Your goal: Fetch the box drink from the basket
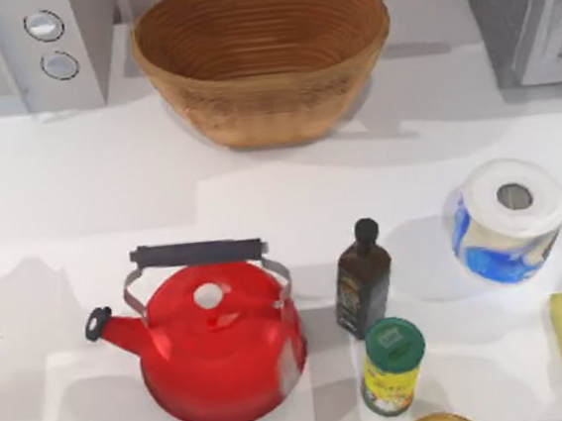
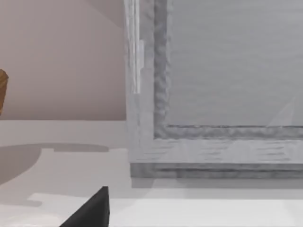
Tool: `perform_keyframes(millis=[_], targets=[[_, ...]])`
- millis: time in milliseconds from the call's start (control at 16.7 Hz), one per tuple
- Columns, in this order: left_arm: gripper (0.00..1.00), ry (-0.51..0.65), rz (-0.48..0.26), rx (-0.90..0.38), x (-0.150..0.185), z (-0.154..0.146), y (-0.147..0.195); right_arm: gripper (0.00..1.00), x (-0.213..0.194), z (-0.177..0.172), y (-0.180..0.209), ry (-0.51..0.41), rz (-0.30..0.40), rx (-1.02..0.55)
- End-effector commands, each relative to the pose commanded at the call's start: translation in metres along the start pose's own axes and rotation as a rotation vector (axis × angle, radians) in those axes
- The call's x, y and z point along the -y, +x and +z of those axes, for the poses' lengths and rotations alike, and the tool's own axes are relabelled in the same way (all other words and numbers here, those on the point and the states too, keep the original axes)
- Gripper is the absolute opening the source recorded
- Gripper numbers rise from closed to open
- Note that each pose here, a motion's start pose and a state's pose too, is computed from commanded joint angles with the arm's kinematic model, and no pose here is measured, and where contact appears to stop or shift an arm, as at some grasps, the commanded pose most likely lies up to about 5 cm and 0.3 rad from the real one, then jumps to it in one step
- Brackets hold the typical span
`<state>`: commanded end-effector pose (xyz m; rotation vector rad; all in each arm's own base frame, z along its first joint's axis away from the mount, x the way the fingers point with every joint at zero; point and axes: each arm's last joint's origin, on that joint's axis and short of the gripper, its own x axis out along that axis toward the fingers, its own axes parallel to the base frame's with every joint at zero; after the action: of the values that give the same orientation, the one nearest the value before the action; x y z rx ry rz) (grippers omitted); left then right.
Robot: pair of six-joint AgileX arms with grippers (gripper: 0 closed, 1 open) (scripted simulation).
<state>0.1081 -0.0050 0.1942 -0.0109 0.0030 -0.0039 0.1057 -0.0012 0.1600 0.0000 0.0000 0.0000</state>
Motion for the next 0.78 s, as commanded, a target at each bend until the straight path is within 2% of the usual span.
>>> perform_keyframes(millis=[240, 600, 780], targets=[[0.0, 0.01, 0.003, 0.003, -0.004, -0.033, -0.002, 1.0, 0.0, 0.0, 0.0, 0.0, 0.0, 0.0], [0.0, 0.012, 0.004, -0.001, -0.004, -0.034, -0.002, 1.0, 0.0, 0.0, 0.0, 0.0, 0.0, 0.0], [0.0, -0.001, 0.03, 0.006, -0.002, -0.025, 0.001, 1.0, 0.0, 0.0, 0.0, 0.0, 0.0, 0.0]])
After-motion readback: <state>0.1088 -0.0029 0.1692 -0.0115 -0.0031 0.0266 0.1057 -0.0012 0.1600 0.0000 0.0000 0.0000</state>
